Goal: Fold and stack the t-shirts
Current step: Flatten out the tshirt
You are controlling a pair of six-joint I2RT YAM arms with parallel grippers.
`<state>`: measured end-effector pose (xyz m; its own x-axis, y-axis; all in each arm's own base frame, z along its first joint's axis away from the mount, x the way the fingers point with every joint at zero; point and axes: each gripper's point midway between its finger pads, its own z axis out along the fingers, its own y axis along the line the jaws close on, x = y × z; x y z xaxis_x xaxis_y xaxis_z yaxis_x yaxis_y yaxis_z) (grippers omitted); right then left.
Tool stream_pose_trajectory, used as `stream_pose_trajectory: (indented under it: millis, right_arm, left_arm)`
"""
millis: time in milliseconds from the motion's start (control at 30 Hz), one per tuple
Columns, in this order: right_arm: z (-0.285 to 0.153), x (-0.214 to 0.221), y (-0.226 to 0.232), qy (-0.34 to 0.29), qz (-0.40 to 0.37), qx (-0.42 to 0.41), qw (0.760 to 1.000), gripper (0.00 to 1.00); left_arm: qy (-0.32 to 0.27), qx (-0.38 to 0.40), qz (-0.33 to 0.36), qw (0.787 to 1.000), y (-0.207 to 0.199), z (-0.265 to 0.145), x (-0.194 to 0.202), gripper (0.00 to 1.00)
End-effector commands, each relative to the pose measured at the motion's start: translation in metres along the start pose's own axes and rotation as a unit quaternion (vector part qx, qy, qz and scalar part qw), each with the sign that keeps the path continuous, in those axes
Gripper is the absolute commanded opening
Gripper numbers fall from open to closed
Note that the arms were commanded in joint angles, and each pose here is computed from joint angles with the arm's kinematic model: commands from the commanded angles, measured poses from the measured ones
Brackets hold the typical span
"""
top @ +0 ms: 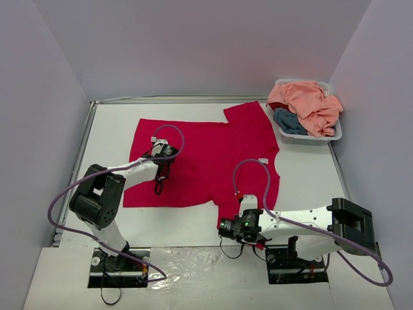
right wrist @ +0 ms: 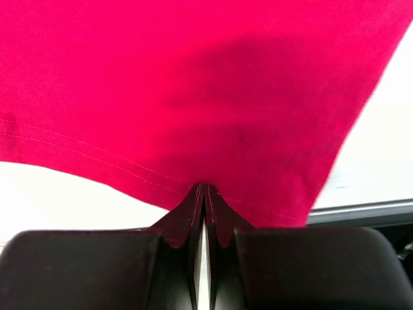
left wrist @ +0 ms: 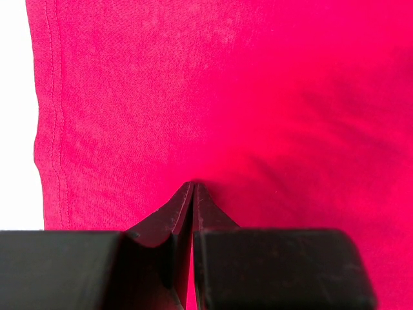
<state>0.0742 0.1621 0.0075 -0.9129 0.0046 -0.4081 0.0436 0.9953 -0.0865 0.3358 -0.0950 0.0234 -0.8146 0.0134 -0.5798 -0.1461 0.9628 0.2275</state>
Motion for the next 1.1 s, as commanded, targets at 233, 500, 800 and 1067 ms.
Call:
stream_pose_trajectory:
  millis: [233, 500, 800, 1067]
  right_arm:
    - [-0.021, -0.014, -0.008, -0.019, -0.001, 0.005, 1.000, 0.00]
    - [-0.046, -0.035, 0.016, -0.045, 0.000, -0.033, 0.998, 0.00]
    - [-0.078, -0.094, 0.042, -0.153, 0.019, -0.058, 0.986, 0.00]
    - [-0.078, -0.203, 0.029, -0.258, 0.012, 0.067, 0.964, 0.00]
  left_arm:
    - [-0.003, 0.004, -0.007, 1.000, 0.002, -0.012, -0.007, 0.02]
    - [-0.011, 0.003, -0.011, 1.000, 0.004, -0.015, -0.010, 0.04]
    - [-0.020, 0.006, -0.016, 1.000, 0.005, -0.020, -0.015, 0.05]
    - [-0.020, 0.007, -0.019, 1.000, 0.005, -0.019, -0.014, 0.05]
